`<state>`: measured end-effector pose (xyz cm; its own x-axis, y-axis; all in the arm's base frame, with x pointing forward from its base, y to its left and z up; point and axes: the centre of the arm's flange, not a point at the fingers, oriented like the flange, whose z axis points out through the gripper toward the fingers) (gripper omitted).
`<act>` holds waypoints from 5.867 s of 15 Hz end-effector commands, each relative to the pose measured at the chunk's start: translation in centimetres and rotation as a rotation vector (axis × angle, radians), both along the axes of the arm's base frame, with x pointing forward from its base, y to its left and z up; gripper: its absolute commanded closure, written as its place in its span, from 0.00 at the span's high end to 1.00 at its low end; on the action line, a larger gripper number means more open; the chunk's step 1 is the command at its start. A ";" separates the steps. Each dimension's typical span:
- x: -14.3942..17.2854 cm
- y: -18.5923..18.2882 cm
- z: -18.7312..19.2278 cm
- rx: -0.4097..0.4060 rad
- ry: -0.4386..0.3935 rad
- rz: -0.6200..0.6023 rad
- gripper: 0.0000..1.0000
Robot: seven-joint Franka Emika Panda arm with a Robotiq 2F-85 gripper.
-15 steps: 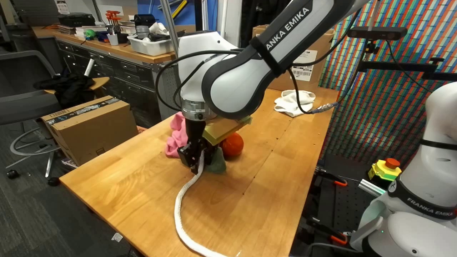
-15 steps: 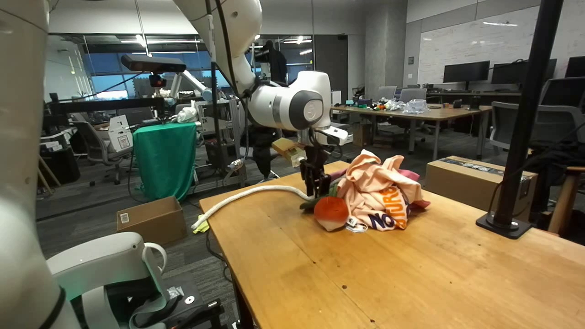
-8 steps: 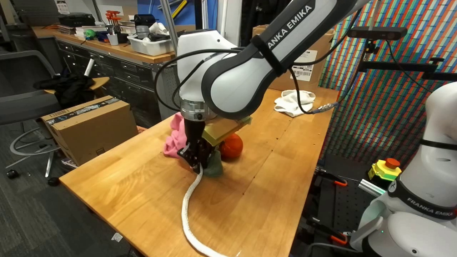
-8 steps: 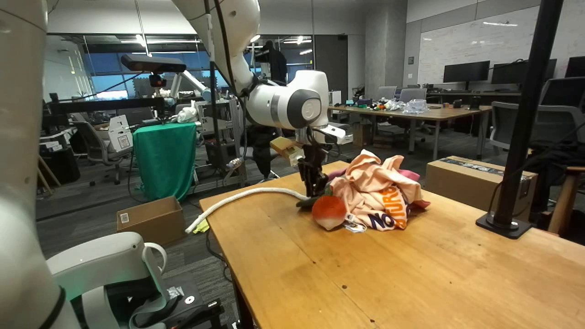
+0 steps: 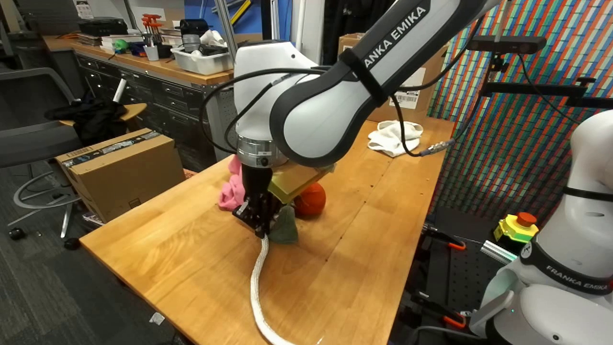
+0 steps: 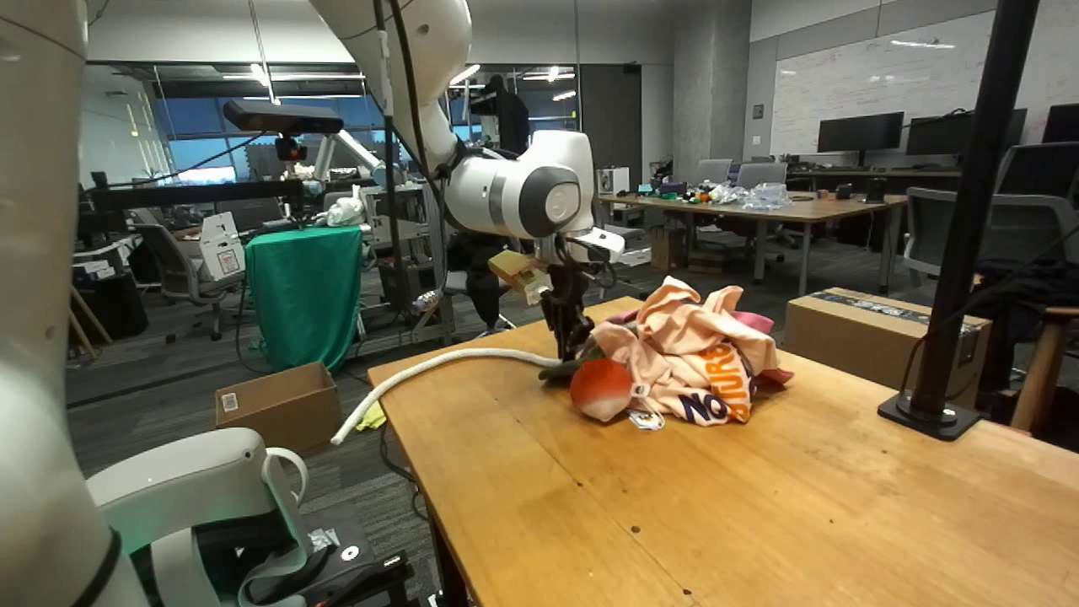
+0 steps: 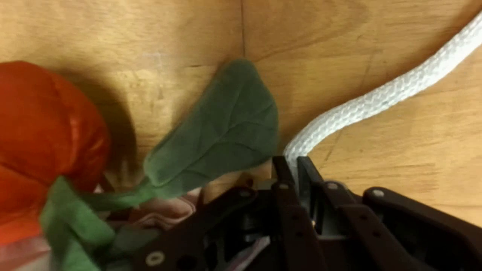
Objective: Move the towel to the right, move the rope to the left, move the peach shirt to the right, move the radish forwards
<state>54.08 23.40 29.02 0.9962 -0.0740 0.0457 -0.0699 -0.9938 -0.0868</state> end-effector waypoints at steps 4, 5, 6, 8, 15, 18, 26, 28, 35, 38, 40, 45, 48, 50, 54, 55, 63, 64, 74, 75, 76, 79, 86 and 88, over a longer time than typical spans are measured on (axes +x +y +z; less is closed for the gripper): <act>0.4 1.7 -0.4 0.106 -0.083 0.022 0.10; 0.5 1.9 -0.5 0.123 -0.087 0.027 0.10; 0.5 2.2 -0.6 0.136 -0.090 0.033 0.11; 0.5 2.8 -0.8 0.162 -0.087 0.051 0.10; 2.1 4.8 -1.4 0.183 -0.137 0.119 0.10; 3.7 5.1 -1.5 0.170 -0.189 0.132 0.10; 7.2 7.3 -1.9 0.213 -0.251 0.182 0.10; 7.9 8.2 -2.0 0.224 -0.257 0.200 0.10; 9.7 10.9 -2.2 0.261 -0.277 0.253 0.10; 10.2 11.8 -2.5 0.268 -0.278 0.281 0.10; 10.4 12.4 -2.6 0.271 -0.280 0.296 0.10; 11.0 13.4 -2.7 0.268 -0.281 0.329 0.10; 11.5 12.9 -2.5 0.265 -0.280 0.318 0.10; 11.7 12.3 -2.1 0.259 -0.286 0.307 0.37; 12.0 10.2 -0.9 0.186 -0.283 0.268 0.54; 11.9 9.5 -0.5 0.154 -0.273 0.261 0.63; 7.3 8.5 5.3 0.101 -0.095 0.366 1.00; 6.8 8.9 6.6 0.099 -0.094 0.380 1.00; 3.7 3.3 13.4 -0.161 -0.195 0.384 1.00; 3.8 2.1 13.8 -0.189 -0.200 0.366 1.00; 3.8 1.0 13.7 -0.214 -0.206 0.347 1.00; 3.8 -2.6 13.4 -0.281 -0.221 0.294 1.00; 3.6 -9.3 12.2 -0.285 -0.208 0.180 1.00; 3.4 -10.6 12.3 -0.287 -0.203 0.174 1.00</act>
<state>59.07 14.62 40.49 0.9650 0.1591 0.2083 0.1135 -0.9700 0.2151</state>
